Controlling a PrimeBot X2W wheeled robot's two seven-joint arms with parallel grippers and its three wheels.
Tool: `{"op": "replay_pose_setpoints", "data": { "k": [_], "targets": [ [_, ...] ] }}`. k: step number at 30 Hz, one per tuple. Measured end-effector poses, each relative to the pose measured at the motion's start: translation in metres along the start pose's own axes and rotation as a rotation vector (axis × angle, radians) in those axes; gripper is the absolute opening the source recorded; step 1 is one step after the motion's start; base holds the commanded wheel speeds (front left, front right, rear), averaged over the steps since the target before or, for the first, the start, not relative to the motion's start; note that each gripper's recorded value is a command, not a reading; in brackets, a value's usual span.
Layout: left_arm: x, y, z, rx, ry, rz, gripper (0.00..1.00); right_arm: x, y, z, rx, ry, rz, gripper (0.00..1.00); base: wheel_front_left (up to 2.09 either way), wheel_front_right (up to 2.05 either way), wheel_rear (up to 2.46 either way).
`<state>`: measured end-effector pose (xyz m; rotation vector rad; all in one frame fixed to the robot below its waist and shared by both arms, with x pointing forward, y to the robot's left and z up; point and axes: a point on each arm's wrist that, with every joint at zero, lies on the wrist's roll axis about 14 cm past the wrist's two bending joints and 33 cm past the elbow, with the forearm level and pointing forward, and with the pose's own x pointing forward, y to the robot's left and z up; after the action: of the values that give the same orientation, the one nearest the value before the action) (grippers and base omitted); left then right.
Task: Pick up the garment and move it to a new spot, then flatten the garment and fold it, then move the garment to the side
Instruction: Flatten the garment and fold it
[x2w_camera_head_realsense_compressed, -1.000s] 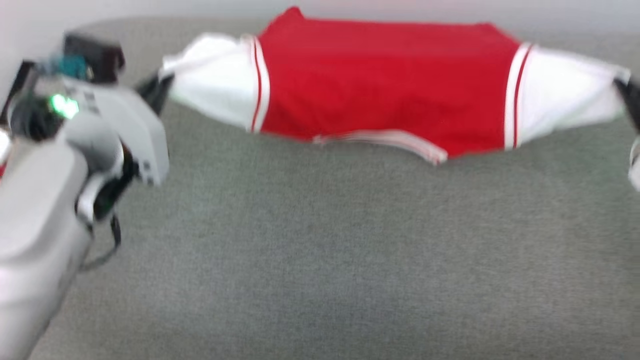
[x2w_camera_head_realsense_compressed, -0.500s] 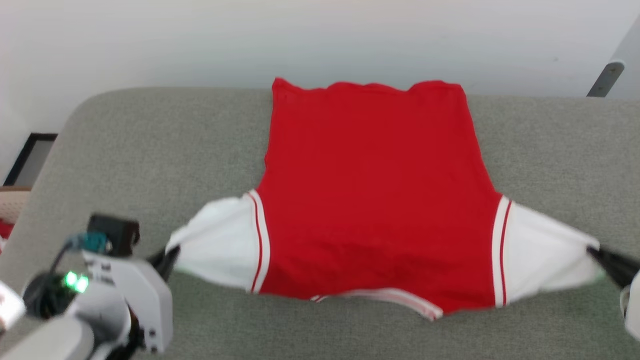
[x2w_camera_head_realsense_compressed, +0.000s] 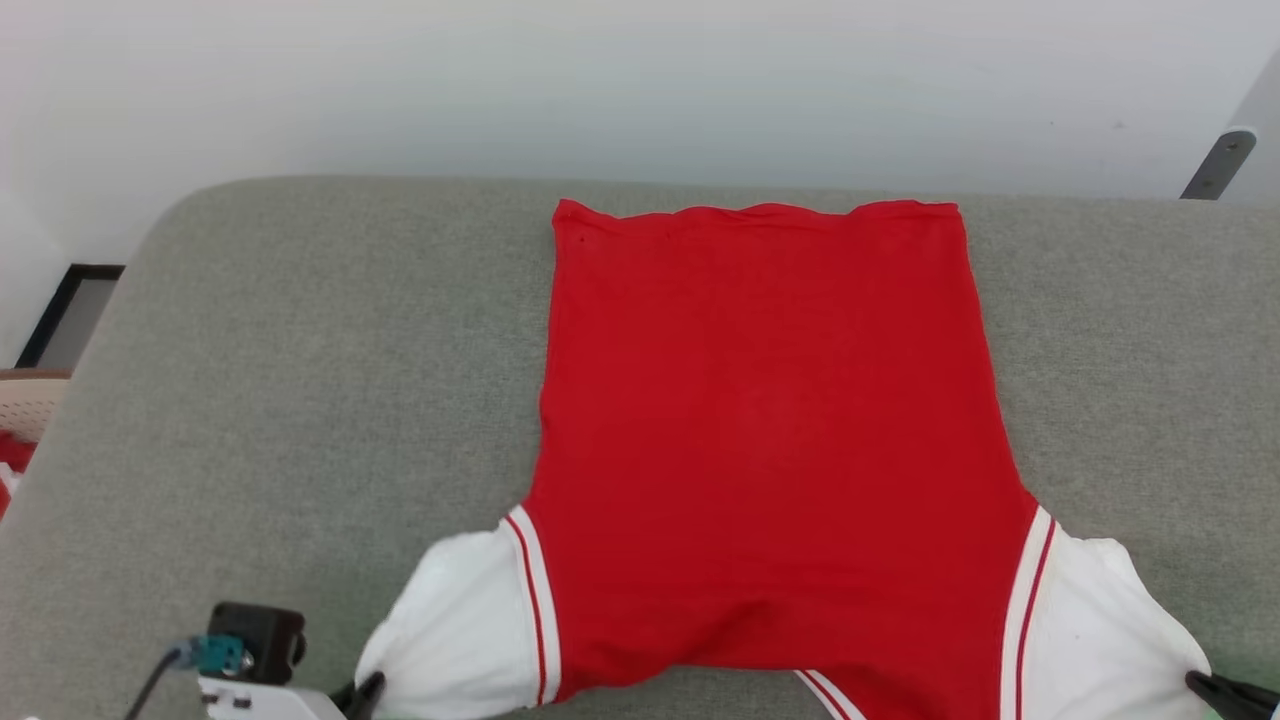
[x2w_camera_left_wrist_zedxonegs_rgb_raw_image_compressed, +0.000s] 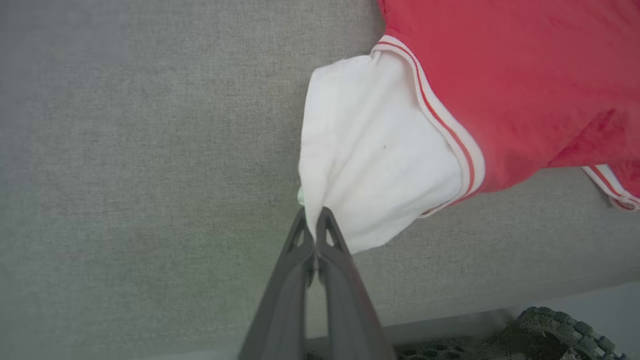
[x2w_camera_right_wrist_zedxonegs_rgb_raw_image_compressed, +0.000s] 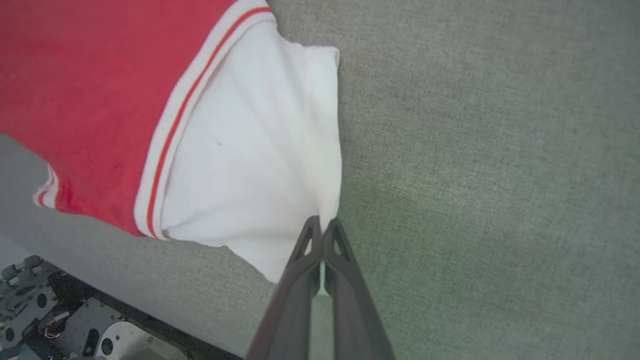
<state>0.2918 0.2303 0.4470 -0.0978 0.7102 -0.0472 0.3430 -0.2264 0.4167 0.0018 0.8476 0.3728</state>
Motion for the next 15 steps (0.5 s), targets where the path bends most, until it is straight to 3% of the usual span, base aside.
{"op": "replay_pose_setpoints", "data": {
  "k": [14,15],
  "targets": [
    [0.015,-0.010,-0.012,-0.024,0.009,-0.031,0.00,0.034,0.004,-0.030,0.050,0.079,-0.025,0.00,0.00,0.00,0.00],
    [0.017,-0.011,-0.011,-0.023,0.007,-0.032,0.00,0.037,0.003,-0.030,0.043,0.082,-0.029,0.13,0.00,0.00,0.00]
  ]
}}
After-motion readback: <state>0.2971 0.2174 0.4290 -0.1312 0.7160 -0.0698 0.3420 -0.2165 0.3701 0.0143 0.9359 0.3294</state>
